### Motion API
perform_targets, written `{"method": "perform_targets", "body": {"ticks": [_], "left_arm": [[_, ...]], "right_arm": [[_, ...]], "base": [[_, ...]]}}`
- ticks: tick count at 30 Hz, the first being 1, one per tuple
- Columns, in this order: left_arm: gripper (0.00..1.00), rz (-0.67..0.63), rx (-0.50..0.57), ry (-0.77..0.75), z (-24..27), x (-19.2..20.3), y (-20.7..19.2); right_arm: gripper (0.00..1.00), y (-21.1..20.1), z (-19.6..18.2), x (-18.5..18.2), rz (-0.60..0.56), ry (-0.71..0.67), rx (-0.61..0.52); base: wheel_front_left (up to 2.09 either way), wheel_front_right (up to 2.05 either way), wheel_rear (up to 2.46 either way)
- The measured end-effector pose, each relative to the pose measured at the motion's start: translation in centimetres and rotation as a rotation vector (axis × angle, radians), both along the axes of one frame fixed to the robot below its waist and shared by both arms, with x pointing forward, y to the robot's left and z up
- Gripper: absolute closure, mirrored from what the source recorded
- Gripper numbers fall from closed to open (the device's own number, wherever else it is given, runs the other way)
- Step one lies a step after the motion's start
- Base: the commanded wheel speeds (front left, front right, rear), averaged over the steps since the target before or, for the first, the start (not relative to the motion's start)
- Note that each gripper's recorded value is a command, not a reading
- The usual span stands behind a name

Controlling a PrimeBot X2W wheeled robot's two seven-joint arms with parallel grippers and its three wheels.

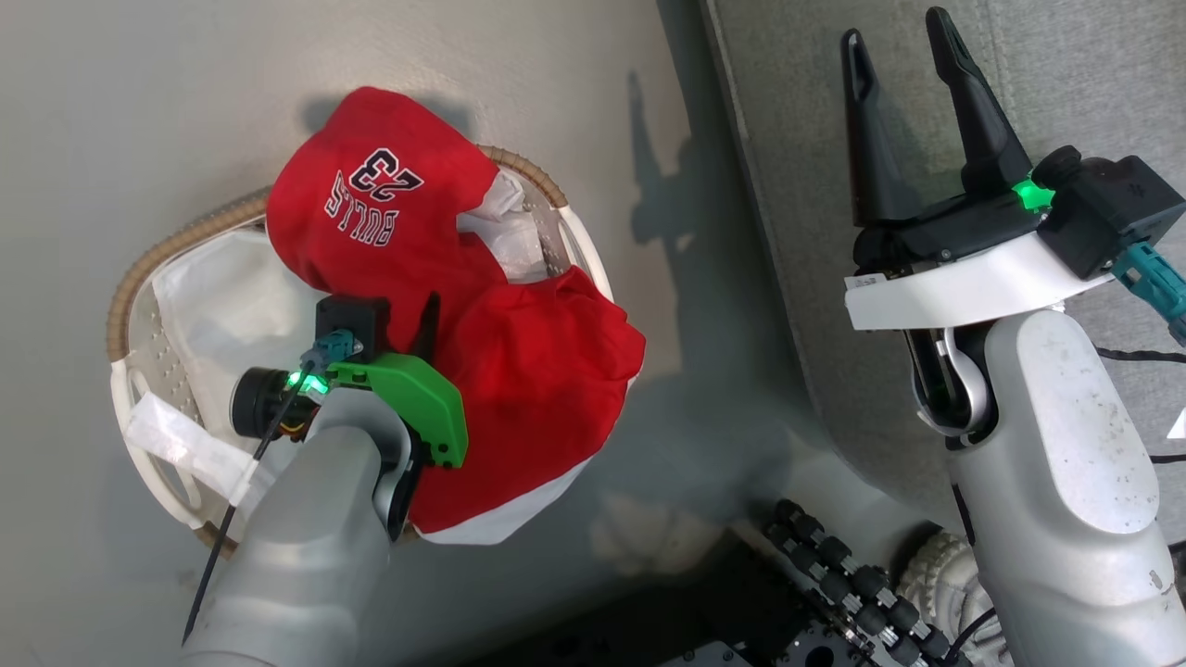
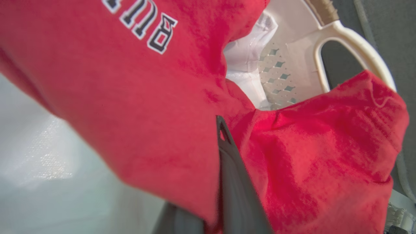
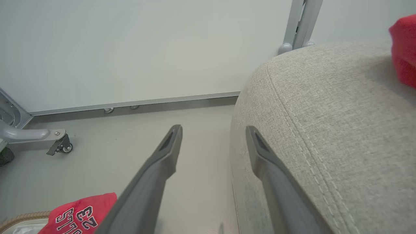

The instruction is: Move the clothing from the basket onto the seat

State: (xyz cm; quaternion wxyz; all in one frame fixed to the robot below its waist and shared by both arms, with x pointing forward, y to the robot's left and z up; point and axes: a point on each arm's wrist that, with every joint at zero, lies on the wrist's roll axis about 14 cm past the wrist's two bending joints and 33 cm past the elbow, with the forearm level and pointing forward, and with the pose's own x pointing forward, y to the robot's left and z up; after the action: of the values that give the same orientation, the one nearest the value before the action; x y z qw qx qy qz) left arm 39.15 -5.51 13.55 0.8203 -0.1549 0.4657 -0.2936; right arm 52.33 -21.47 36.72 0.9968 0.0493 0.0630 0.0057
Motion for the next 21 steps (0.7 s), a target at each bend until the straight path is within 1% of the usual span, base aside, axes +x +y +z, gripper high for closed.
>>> {"method": "perform_targets", "body": {"ticks": [4,8,11,21], "left_arm": [[1.00,0.015,-0.015,-0.012,1.3,-0.2,0.1],[1.00,0.025,-0.038,-0.065,3.5,0.4,0.1],[1.00,0.056,-0.056,-0.113,5.5,1.3,0.4],[1.00,0.126,-0.069,-0.227,11.9,0.1,2.6]], "right_arm": [[0.00,0.0,1.0,-0.1,0.001,-0.015,-0.008],[0.00,0.1,2.3,-0.3,0.004,-0.033,-0.013],[0.00,0.0,3.1,-0.9,-0.006,-0.038,-0.015],[0.00,1.1,5.4,-4.5,0.003,-0.036,0.002]], "base": [[0.00,0.00,0.00],[0.00,0.00,0.00],[0.00,0.00,0.00],[0.00,0.00,0.00]]}}
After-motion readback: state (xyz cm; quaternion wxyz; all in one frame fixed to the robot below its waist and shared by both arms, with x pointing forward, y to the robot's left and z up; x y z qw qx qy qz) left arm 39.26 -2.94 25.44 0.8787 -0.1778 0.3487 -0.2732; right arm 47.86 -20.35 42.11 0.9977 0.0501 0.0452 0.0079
